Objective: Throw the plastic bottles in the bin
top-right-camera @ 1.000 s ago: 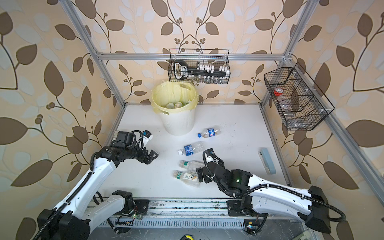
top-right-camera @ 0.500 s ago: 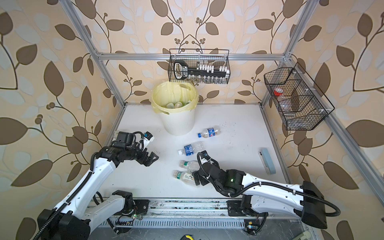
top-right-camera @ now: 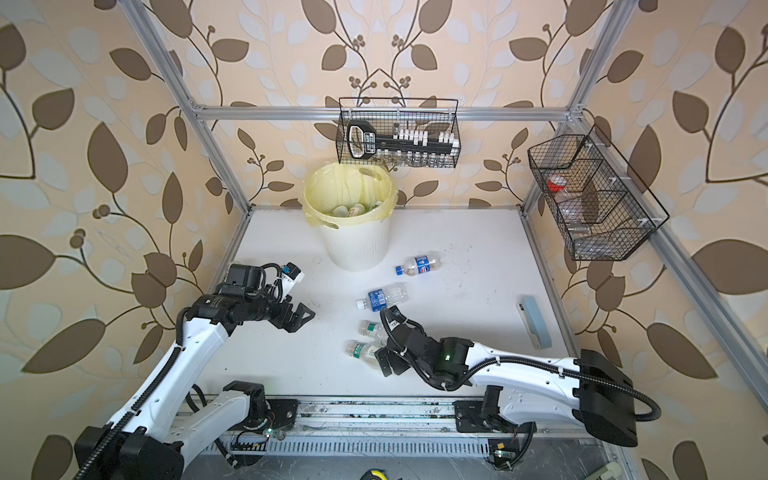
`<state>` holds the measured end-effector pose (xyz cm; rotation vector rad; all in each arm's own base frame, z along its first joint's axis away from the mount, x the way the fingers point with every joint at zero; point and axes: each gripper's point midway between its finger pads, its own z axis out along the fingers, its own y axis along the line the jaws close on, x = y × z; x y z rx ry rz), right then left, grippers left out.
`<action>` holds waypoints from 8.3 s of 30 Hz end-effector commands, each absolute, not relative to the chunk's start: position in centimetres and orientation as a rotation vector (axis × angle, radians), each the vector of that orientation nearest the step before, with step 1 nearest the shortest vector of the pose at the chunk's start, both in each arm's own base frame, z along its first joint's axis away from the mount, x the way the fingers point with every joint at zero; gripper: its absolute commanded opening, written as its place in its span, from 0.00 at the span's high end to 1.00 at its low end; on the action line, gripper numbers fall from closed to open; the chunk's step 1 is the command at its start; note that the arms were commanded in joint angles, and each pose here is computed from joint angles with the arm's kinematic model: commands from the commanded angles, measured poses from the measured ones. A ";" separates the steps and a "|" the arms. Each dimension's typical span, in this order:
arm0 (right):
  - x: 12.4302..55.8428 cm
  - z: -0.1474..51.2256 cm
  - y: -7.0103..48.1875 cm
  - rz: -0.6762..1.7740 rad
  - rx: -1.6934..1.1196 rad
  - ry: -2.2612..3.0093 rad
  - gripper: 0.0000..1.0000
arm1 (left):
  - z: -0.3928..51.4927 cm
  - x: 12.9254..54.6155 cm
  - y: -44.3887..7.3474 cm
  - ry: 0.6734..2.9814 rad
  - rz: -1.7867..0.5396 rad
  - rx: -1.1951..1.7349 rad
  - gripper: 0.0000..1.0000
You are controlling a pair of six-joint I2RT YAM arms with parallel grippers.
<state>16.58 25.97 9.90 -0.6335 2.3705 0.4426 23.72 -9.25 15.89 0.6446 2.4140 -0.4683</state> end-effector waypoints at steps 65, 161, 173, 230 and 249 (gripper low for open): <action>15.3 6.6 31.3 0.435 -0.839 2.383 0.44 | 16.4 23.6 -8.3 2.418 -0.549 0.568 0.01; 46.3 42.9 31.5 0.713 -0.152 1.914 0.00 | 19.7 24.0 -4.6 2.427 -0.362 0.557 0.01; 37.3 45.9 27.8 0.765 -0.170 1.782 0.00 | 22.7 22.7 -5.2 2.356 -0.344 0.633 0.01; 23.5 22.9 10.2 0.414 0.117 2.143 0.00 | 21.6 20.3 -21.6 2.228 -0.476 1.574 0.01; 21.4 23.2 7.5 0.367 0.182 2.113 0.00 | 18.0 20.2 -30.8 1.932 -0.314 1.908 0.01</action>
